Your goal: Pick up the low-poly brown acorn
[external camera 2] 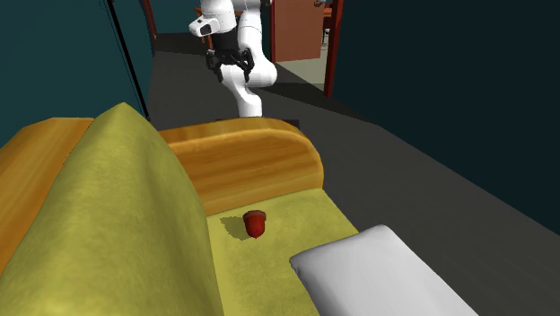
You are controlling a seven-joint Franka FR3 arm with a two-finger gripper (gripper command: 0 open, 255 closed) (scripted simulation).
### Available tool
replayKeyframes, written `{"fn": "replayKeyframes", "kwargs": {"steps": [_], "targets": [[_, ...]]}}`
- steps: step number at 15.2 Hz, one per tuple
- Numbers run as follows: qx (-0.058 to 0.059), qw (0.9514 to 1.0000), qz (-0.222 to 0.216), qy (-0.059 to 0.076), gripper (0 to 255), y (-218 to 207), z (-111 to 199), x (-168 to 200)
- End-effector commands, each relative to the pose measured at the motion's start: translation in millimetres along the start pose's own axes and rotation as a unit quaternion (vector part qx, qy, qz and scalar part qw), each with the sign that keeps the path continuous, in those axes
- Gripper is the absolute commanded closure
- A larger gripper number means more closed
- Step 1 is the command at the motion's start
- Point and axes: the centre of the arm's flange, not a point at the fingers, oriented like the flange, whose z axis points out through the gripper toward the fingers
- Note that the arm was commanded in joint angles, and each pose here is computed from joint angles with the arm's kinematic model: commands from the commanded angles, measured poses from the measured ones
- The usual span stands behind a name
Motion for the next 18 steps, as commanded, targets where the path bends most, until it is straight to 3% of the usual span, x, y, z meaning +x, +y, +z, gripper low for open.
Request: {"fn": "replayKeyframes", "kwargs": {"steps": [1,18], "targets": [[0.000,1.0000,0.000,0.000,0,0,0,0],[-0.031,0.9960,-0.060,-0.058,0,-58,136,190]]}}
